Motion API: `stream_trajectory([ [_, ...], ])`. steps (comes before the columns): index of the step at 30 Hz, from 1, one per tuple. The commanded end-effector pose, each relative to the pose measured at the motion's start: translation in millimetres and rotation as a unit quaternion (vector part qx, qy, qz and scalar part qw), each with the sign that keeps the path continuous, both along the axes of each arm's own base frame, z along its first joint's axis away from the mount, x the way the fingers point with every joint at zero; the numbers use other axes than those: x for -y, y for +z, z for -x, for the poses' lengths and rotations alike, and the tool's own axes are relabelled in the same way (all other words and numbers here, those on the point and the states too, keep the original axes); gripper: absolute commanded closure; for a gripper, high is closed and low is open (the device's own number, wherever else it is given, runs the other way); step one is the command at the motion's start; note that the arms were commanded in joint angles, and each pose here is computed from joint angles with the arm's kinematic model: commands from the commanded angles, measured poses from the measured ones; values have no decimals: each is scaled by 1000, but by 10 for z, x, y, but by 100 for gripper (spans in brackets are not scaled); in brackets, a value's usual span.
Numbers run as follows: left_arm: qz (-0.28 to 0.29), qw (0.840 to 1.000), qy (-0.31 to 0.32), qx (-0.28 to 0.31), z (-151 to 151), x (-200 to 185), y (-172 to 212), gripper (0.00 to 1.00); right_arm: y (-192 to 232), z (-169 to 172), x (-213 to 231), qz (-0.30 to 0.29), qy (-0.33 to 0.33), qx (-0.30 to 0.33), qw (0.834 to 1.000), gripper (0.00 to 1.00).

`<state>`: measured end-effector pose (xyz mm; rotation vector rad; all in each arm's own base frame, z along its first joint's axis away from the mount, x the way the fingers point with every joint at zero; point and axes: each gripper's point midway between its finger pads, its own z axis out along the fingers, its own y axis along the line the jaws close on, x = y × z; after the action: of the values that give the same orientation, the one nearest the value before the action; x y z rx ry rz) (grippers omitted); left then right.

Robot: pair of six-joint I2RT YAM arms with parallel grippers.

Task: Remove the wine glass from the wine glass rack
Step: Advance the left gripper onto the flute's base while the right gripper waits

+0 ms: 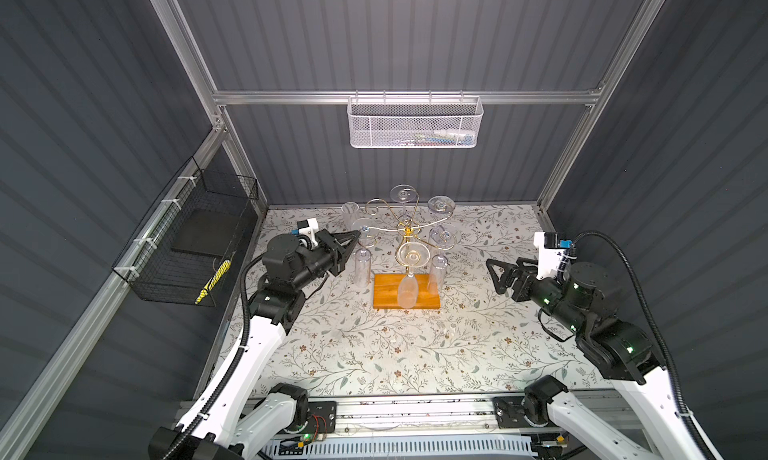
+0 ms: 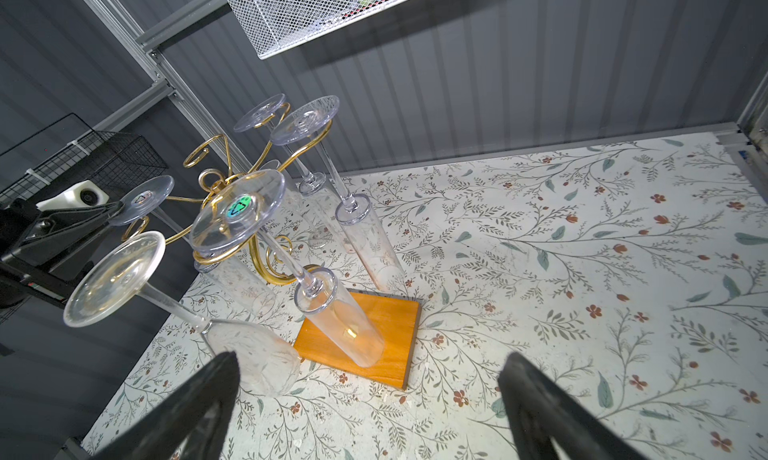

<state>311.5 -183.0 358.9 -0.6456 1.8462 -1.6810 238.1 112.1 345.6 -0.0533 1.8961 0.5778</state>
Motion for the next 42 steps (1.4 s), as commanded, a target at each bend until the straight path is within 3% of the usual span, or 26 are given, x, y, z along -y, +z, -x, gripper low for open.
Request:
stream_trajectory([
  [1,4,998,-25,60,70,79,366,100,12,-4,24,-2,-7,0,1000,1],
  [22,2,994,-99,38,371,406,256,100,36,66,68,-2,-10,3,1000,1],
  [42,-28,997,-53,42,906,32,259,100,263,219,6,-28,20,7,999,1],
])
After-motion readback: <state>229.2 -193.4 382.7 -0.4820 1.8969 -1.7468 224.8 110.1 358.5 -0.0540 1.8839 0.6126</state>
